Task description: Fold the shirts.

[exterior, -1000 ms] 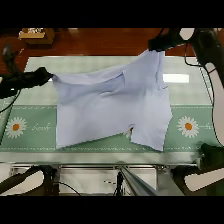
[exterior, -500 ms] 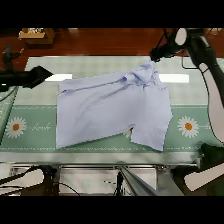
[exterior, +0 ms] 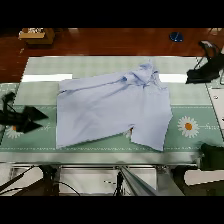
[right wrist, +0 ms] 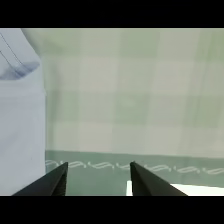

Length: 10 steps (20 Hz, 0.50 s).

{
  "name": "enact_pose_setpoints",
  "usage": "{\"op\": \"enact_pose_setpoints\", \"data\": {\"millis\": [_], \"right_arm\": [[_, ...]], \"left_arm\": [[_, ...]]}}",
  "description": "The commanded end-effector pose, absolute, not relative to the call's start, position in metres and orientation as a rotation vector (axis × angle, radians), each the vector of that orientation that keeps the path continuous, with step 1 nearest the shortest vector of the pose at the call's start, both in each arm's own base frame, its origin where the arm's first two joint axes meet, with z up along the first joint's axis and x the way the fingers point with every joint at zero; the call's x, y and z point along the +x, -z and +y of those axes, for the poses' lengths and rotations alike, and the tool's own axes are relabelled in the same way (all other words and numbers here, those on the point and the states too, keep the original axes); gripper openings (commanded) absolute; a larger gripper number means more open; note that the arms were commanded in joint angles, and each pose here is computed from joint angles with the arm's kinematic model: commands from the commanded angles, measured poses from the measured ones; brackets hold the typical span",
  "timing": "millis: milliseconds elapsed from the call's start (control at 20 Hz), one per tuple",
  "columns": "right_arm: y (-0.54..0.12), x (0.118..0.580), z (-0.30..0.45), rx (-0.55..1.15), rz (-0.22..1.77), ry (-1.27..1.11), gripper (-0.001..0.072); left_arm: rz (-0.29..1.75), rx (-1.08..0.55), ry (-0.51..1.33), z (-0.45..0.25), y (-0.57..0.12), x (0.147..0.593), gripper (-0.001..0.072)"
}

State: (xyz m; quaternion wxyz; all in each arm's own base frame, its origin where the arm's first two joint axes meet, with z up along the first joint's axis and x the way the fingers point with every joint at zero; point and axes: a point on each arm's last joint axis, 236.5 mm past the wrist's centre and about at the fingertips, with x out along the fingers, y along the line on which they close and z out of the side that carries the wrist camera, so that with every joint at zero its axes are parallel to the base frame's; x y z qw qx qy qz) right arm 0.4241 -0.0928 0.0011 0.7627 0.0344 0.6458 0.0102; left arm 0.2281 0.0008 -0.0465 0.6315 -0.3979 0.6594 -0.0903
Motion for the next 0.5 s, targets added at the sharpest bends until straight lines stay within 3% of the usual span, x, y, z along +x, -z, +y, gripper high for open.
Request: {"op": "enact_pose_setpoints", "data": {"millis": [0, 450], "right_arm": [[0.017, 0.383, -0.104, 0.35, 1.422, -0.084, 0.0452], [-0.002, 0.378, -0.141, 0.436, 1.313, 0.002, 0.0444]], "left_arm": [[1.676, -1.006, 0.251, -0.041, 0.076, 0.158, 0.0668], [1.719, -0.937, 0.179, -0.033, 0.099, 0.142, 0.0668]]}}
